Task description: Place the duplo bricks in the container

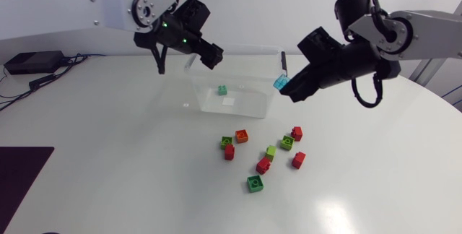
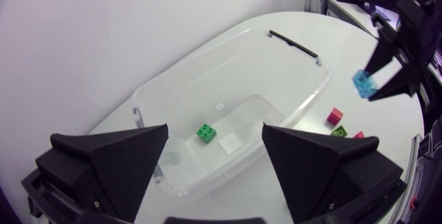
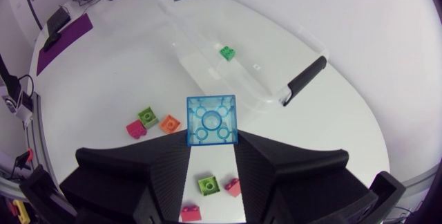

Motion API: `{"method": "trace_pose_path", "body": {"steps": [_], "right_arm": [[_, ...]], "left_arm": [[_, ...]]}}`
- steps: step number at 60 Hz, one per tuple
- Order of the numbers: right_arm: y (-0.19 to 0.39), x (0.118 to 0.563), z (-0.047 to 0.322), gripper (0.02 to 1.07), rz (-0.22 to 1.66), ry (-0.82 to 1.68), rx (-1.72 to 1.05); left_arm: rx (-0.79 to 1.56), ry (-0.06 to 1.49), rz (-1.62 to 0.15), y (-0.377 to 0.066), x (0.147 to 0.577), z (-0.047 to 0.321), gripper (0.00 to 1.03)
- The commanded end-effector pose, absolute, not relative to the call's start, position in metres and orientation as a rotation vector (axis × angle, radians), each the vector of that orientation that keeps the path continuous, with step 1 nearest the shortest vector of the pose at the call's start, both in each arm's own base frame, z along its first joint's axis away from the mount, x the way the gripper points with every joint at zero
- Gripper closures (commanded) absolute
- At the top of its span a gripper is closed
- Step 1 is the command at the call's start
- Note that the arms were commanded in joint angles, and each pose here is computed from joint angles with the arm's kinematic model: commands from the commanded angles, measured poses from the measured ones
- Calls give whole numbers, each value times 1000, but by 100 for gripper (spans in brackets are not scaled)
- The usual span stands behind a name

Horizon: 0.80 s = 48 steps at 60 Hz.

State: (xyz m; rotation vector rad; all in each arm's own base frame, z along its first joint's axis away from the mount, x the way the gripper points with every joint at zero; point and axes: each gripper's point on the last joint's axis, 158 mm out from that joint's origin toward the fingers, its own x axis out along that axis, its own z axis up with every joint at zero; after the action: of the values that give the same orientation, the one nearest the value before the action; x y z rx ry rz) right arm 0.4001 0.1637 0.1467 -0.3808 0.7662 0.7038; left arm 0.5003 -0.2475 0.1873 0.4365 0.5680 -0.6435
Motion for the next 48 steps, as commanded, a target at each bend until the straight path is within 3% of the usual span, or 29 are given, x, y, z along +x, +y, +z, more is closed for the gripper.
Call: {"method": "trace_pose_path", "body": {"steps": [1,29,43,48], "right_arm": [[172,419,153,81,681,757,-355],[199,485,160,80,632,722,-366],[205,518,143,79,606,725,-376],[206,532,135,69,595,731,-379]], "left_arm": [[484,554,-691,-248,467,196,5],[599,738,-904,-255,362,103,5],[693,731,-1014,-277,328,65,5],[735,733,-1060,-283,319,54,5]]}}
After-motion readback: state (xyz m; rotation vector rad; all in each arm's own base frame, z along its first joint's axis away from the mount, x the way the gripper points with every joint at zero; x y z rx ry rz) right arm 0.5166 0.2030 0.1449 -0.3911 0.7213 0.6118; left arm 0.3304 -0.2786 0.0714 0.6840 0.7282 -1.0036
